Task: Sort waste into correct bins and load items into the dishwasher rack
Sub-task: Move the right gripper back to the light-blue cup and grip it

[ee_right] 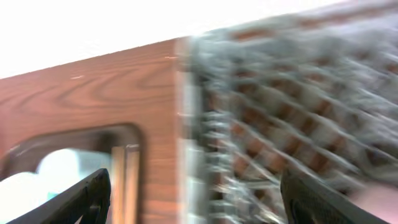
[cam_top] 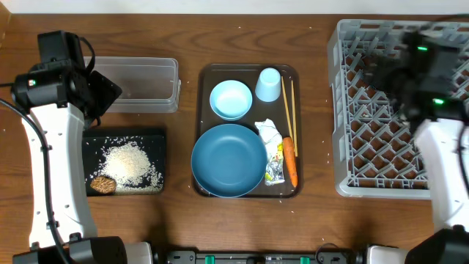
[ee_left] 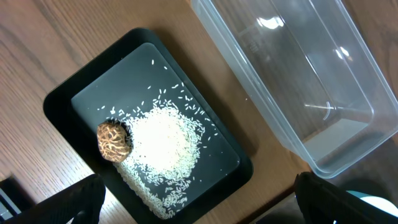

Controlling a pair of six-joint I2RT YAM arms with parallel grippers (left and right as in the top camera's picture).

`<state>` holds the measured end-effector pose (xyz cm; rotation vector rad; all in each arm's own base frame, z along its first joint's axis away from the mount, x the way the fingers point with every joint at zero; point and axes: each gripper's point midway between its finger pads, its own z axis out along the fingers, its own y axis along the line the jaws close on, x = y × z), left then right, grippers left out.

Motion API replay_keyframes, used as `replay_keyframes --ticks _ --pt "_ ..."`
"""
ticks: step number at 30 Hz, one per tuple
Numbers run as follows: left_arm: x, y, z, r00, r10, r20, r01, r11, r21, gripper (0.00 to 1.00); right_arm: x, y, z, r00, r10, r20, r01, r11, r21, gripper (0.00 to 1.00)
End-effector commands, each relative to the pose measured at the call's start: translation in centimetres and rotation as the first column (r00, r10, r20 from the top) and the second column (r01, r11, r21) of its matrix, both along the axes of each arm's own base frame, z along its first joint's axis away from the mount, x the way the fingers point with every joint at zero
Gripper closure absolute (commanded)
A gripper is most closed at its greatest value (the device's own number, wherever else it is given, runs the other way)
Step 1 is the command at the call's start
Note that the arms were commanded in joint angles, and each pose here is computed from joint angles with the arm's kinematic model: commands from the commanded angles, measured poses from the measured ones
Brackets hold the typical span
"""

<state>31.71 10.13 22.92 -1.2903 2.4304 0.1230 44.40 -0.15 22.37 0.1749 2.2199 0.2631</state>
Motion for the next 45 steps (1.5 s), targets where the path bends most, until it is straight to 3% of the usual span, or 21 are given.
replay_keyframes --ticks 1,5,9,15,23,34,40,43,45 --pt "-0.2 0.2 0.9 0.999 0.02 0.028 -0.021 1.0 0.008 0.02 1.2 5.4 0.0 0.992 0.118 0.031 -0.119 0.993 0.0 0.2" --pt "-0.2 0.2 0.9 0.999 0.02 0.028 -0.021 1.0 0.008 0.02 3.3 10.6 -2.0 0.98 0.189 0.062 -0.187 0.981 -0.042 0.17" --pt "-0.2 0.2 0.9 0.999 0.02 0.028 -0.021 1.0 0.008 0.02 5.4 16.4 -5.0 0.952 0.286 0.108 -0.282 0.958 -0.047 0.06" --pt "-0.2 0.2 0.9 0.999 0.02 0.027 -0.02 1.0 0.008 0.02 7.3 20.5 -10.7 0.943 0.31 0.12 -0.302 0.95 -0.082 0.01" --pt "-0.2 0.2 0.9 0.999 0.02 0.028 -0.021 1.0 0.008 0.02 7.3 20.8 -14.7 0.948 0.312 0.057 -0.306 0.948 -0.089 0.01" --pt "-0.2 0.2 0.9 0.999 0.02 0.028 -0.021 1.0 0.008 0.02 5.6 23.2 -15.8 0.932 0.362 0.009 -0.361 0.929 -0.08 0.01" --pt "-0.2 0.2 0.9 0.999 0.02 0.028 -0.021 1.0 0.008 0.02 5.9 21.6 -16.3 0.962 0.271 -0.008 -0.269 0.948 -0.168 0.01" --pt "-0.2 0.2 0.9 0.999 0.02 0.028 -0.021 1.0 0.008 0.02 5.8 21.4 -16.5 0.963 0.269 -0.016 -0.267 0.949 -0.169 0.05" --pt "-0.2 0.2 0.9 0.999 0.02 0.028 -0.021 1.0 0.008 0.02 5.8 21.4 -16.5 0.963 0.269 -0.017 -0.268 0.949 -0.169 0.19"
